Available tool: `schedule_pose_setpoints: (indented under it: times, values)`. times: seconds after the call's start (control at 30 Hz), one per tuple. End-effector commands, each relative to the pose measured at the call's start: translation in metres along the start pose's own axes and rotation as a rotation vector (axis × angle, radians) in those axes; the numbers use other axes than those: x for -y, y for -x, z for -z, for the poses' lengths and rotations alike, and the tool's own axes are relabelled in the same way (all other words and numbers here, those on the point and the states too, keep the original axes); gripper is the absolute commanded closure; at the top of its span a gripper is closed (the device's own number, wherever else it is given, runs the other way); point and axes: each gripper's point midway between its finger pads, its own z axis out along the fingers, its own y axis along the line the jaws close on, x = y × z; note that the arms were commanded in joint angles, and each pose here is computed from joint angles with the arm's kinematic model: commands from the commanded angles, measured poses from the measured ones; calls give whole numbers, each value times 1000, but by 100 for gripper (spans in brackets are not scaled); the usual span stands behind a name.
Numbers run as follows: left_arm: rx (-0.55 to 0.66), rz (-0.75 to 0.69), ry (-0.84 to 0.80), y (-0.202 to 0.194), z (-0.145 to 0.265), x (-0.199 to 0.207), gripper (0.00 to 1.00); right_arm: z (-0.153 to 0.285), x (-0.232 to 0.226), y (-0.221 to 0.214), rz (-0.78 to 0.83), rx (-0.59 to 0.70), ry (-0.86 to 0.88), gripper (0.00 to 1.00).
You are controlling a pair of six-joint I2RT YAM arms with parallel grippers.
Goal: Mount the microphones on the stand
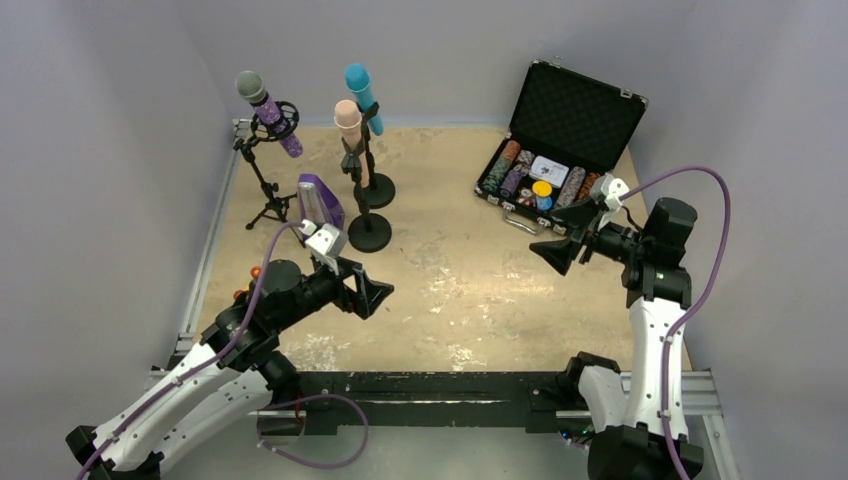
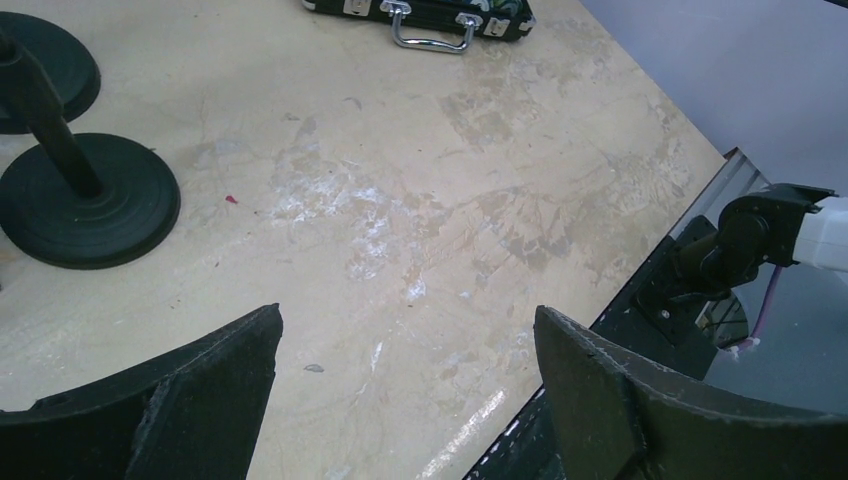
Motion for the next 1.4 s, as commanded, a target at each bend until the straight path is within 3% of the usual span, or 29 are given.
schedule_pose_setpoints:
  times: [0.0, 0.47, 1.37]
  values:
    - [38, -26, 47, 12, 5, -7, 0, 4, 3, 7, 23, -9, -39, 3]
    - [66, -36, 92, 15, 23, -15, 0, 16, 5, 12, 50, -68, -144, 1]
    - [102, -36, 205, 14, 51, -35, 0, 28, 29, 27, -142, -39, -381, 2]
